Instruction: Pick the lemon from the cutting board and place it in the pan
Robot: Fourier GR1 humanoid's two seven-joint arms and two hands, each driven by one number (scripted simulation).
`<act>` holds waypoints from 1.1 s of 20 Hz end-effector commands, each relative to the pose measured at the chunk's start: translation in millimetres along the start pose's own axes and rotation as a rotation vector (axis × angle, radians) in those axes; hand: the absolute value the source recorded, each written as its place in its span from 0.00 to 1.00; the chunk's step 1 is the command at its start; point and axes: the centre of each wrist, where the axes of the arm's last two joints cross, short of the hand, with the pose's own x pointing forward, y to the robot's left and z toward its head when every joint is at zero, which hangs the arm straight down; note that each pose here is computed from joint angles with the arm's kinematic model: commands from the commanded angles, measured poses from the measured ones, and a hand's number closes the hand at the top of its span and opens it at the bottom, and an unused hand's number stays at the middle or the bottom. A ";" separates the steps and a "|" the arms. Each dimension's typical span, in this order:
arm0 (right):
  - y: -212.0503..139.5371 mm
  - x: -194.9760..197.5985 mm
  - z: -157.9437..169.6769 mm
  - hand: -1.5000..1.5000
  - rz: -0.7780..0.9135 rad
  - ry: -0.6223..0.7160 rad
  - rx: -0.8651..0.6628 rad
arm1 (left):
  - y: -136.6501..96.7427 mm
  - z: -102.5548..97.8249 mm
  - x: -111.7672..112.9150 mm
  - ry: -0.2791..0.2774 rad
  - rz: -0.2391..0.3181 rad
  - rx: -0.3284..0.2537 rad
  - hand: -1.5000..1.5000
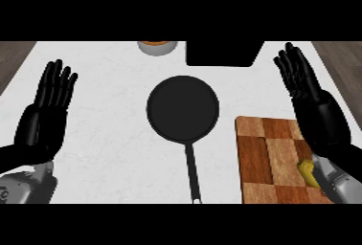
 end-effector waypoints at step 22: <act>-257.3 -0.7 121.4 0.00 0.486 0.835 0.255 | 29.5 73.5 -57.1 0.542 -0.372 -0.017 0.50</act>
